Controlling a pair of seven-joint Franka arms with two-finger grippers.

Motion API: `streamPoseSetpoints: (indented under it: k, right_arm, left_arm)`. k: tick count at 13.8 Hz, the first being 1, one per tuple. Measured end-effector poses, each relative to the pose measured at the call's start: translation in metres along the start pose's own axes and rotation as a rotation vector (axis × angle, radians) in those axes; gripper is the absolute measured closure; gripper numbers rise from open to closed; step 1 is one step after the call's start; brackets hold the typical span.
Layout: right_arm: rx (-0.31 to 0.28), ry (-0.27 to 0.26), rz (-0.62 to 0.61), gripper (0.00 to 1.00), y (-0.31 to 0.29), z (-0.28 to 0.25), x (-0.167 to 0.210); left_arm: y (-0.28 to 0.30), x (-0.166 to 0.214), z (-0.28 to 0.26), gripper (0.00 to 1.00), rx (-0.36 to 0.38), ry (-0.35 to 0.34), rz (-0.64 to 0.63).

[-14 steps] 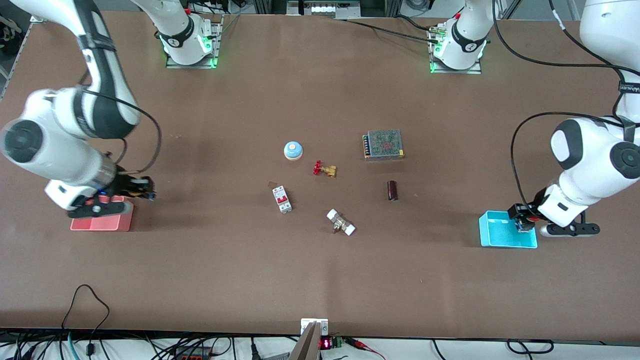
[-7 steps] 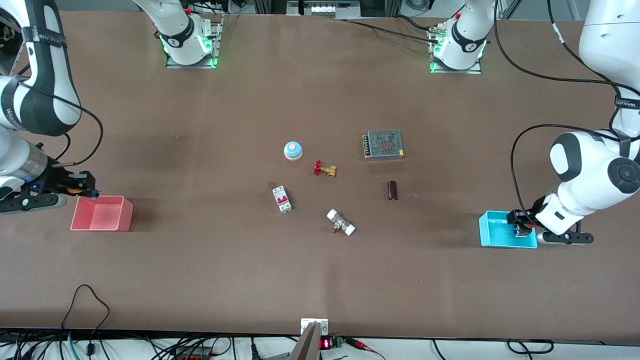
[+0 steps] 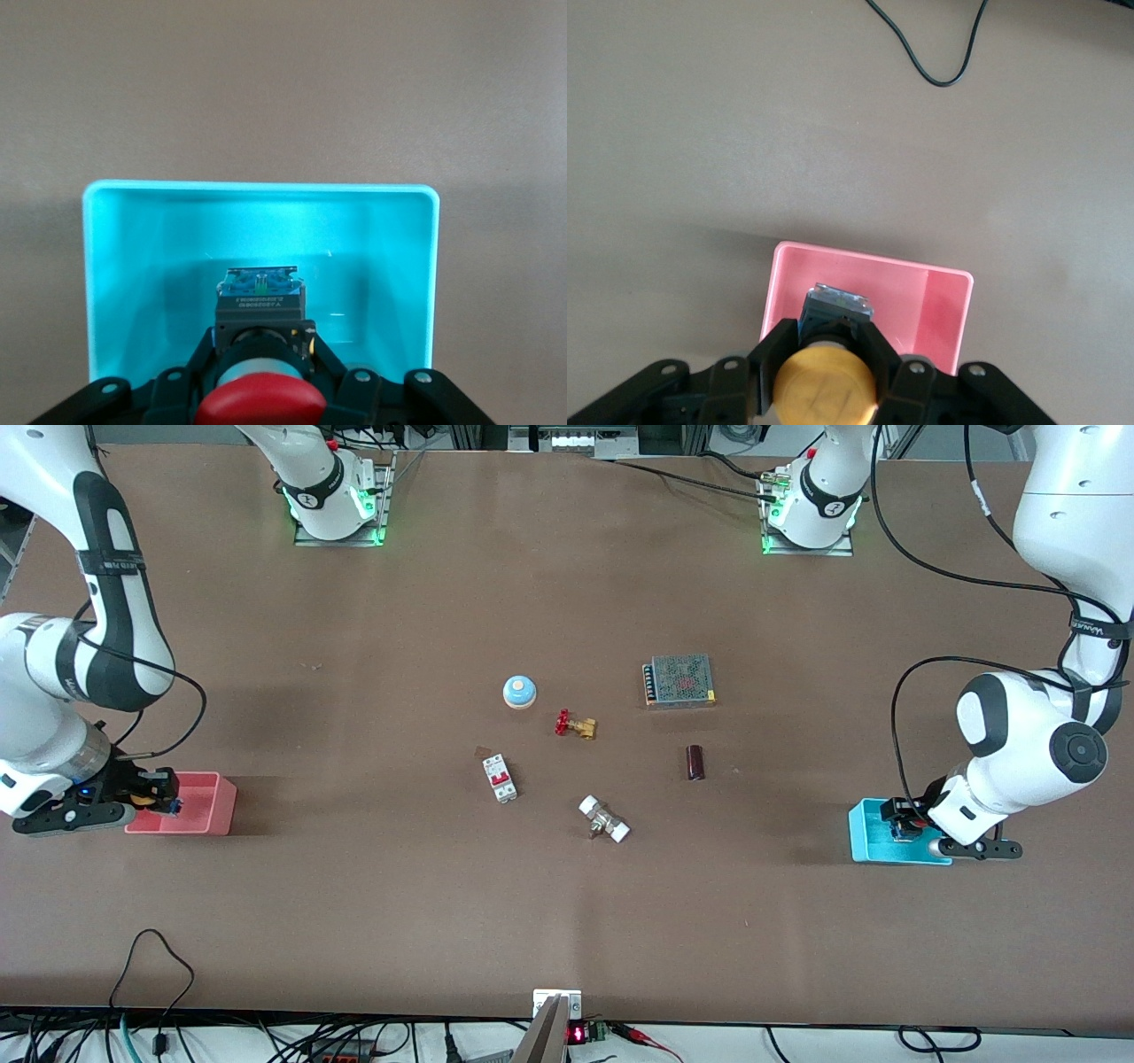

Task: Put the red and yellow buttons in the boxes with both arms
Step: 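Lower the yellow button into the pink box while the left lowers red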

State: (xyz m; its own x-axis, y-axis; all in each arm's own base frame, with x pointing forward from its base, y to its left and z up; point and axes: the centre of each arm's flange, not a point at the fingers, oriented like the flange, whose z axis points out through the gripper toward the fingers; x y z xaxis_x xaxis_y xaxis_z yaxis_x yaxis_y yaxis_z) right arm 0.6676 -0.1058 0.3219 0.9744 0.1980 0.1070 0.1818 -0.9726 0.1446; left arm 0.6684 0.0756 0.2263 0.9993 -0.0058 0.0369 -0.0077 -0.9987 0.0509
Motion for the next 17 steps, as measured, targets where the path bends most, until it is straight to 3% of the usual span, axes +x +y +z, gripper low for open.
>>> streamPoseSetpoints:
  k: [11,16,17]
  right_arm:
    - [-0.011,0.004,0.030,0.61,0.018,0.054,-0.009]
    - [0.010,0.008,0.055,0.60,0.015,0.074,-0.011]
    - [0.012,0.008,0.057,0.60,0.015,0.075,-0.011]
  left_arm:
    - [0.006,-0.002,0.025,0.58,-0.009,-0.020,0.007]
    - [0.001,0.000,0.025,0.58,-0.008,-0.012,0.001]
    - [0.001,0.001,0.024,0.55,-0.007,-0.009,0.000]
